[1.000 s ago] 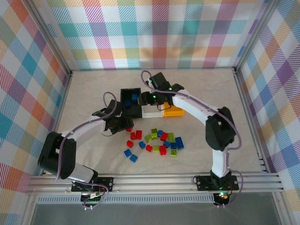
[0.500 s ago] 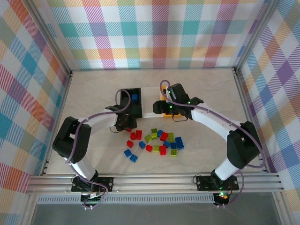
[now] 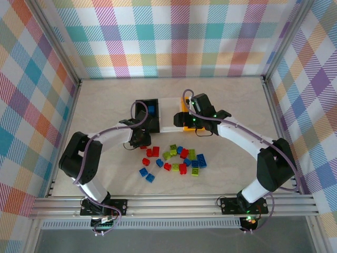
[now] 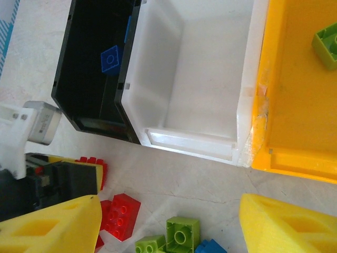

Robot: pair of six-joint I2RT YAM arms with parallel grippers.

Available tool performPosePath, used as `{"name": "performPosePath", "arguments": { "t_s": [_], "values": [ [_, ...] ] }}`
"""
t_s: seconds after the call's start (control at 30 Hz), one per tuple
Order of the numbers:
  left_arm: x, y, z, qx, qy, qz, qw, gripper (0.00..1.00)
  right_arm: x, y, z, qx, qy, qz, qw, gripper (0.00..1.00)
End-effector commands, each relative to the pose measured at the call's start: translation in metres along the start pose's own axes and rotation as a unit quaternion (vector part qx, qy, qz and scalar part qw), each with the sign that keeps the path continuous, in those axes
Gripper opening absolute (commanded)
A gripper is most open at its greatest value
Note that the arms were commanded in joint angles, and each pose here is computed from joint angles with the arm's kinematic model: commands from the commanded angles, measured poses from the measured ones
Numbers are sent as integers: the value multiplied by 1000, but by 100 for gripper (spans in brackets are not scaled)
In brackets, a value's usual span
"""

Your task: Sort the legos into containers by color

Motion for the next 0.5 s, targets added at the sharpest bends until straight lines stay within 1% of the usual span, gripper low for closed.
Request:
{"name": "performPosePath", "arguments": {
  "t_s": [0.0, 0.07, 0.17, 0.3, 0.47],
  "values": [
    [-48, -16, 11, 2, -48, -52, 997, 35, -10, -2, 0, 5, -17, 2, 1000, 70],
    [-66, -27, 22, -2, -67, -84, 994, 35, -10, -7, -3, 11, -21, -6, 1000, 70],
    [-81, -43, 43, 0, -89, -112, 990, 35, -9, -16, -10, 21, -19, -18, 999, 71],
    [-78, -68, 73, 8, -96, -125, 987, 35, -11, -27, -21, 34, -10, -37, 999, 74],
    [-65, -96, 108, 30, -99, -107, 989, 35, -21, -36, -35, 35, -5, -40, 999, 77]
  ]
}}
Point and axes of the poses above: each hand's point on the last joint's axis, 136 mm out from that joint toward the fingers, its own x axis out along the fingers, its own y axis along the line the jaws close on, z = x × y, the point moved 9 cm from there along -x, back along the fingers, and after that the axes turned 8 degrees about x, right-handed, at the moved point
